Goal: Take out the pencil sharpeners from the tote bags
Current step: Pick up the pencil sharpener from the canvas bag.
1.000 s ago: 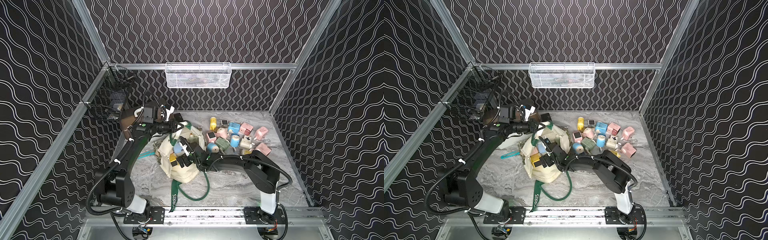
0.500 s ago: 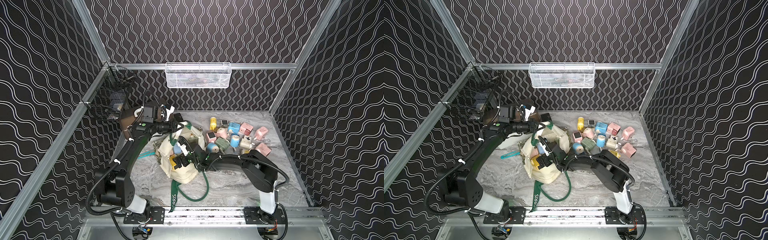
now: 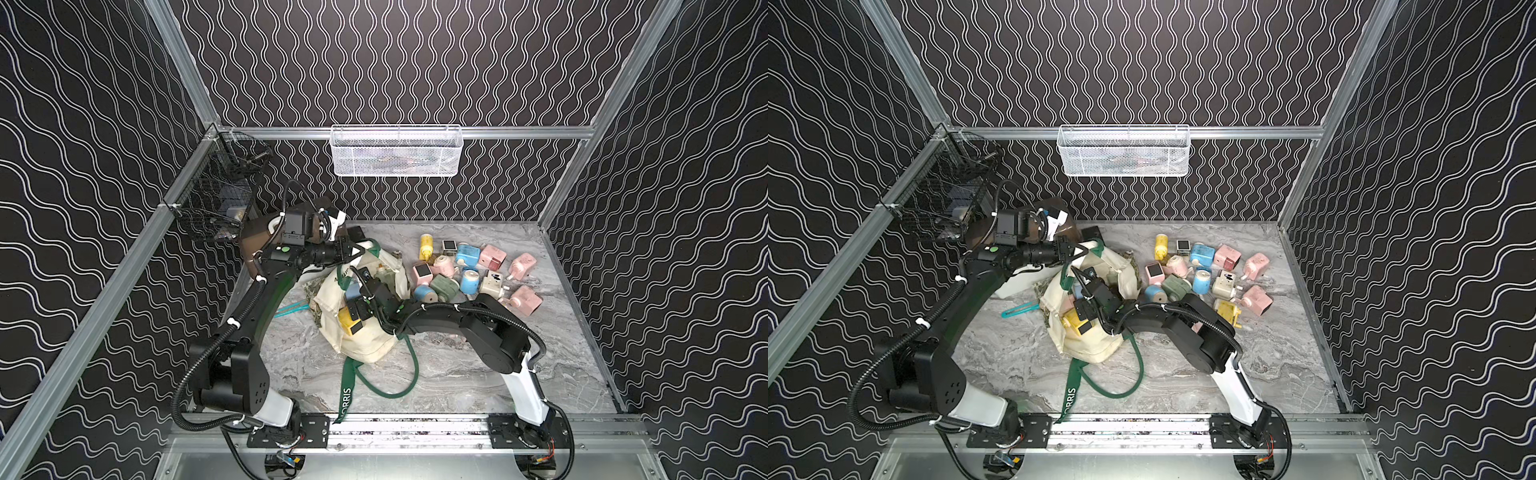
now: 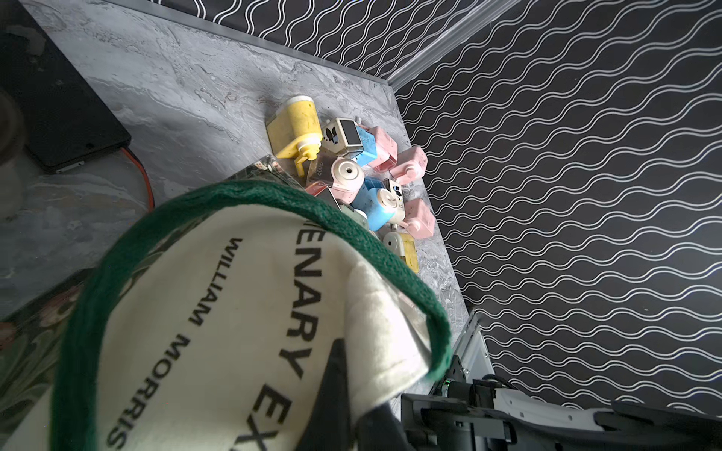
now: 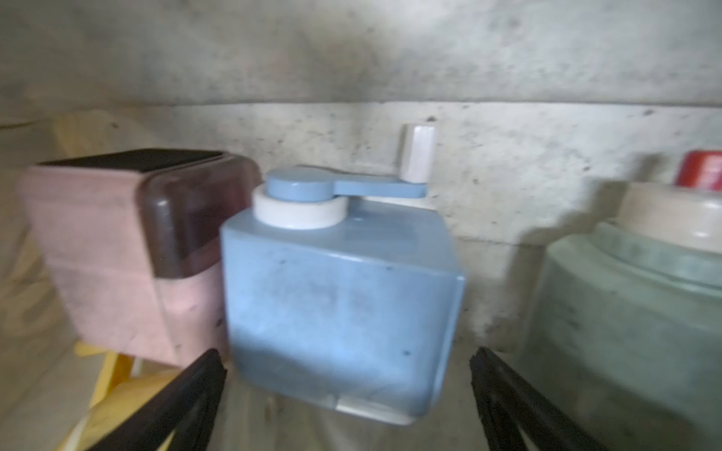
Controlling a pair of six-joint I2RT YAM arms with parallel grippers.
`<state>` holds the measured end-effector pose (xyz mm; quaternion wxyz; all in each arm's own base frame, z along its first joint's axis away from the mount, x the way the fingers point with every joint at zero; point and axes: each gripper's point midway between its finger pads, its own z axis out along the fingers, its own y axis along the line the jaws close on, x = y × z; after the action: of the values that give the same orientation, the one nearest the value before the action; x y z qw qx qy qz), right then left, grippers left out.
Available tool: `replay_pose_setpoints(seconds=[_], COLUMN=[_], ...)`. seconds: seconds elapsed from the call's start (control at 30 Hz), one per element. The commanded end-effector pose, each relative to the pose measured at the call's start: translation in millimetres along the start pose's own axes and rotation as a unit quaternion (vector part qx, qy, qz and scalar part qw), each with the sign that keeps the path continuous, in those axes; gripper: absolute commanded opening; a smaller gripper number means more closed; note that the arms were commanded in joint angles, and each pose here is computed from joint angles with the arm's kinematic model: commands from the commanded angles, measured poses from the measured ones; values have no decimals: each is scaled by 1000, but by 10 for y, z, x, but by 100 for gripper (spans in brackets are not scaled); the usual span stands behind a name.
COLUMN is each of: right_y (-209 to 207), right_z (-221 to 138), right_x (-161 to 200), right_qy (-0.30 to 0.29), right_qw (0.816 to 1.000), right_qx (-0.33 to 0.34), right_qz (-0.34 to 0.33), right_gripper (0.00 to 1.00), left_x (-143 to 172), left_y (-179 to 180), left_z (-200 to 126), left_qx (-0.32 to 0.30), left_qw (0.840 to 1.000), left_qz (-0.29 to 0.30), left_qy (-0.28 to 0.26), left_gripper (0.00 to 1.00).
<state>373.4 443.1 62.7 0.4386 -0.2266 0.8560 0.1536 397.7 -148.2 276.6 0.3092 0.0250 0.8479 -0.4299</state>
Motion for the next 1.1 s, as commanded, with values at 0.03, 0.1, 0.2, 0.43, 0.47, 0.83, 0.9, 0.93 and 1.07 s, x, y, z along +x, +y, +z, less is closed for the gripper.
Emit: replay_pose_setpoints(seconds=[0.03, 0.1, 0.2, 0.43, 0.47, 0.83, 0.9, 0.93, 1.07], right_y=[-39, -50, -43, -56, -48, 75, 125, 146, 219], right_z=[67, 109, 171, 293, 293, -7, -101, -146, -294], right_x=[-19, -46, -67, -104, -107, -212, -241, -262, -265], right_qy=[-6, -8, -7, -3, -3, -11, -10, -10, -5], right_qw=[1000, 1000, 1000, 1000, 1000, 995, 993, 993, 989], right_qx=[-2, -1, -6, -21, -27, -96, -114, -122, -145], right_qz=[-12, -14, -6, 4, 4, -3, 1, 2, 6], right_gripper=[100, 99, 99, 95, 94, 78, 74, 72, 70], left_x=[-70, -71, -75, -83, -88, -113, -120, -119, -125], left_y=[-149, -152, -158, -134, -132, -80, -63, -41, -9], left_z=[-12, -18, -22, -17, -26, -44, -49, -43, -43], left_qx=[37, 38, 38, 38, 37, 30, 27, 25, 22], left_qw=[999, 999, 999, 999, 999, 999, 999, 999, 1000], left_qz=[16, 15, 17, 12, 12, 6, 5, 3, 0], left_qy=[-9, -10, -11, -11, -13, -20, -21, -21, -22], left_gripper=[0, 0, 0, 0, 0, 0, 0, 0, 0])
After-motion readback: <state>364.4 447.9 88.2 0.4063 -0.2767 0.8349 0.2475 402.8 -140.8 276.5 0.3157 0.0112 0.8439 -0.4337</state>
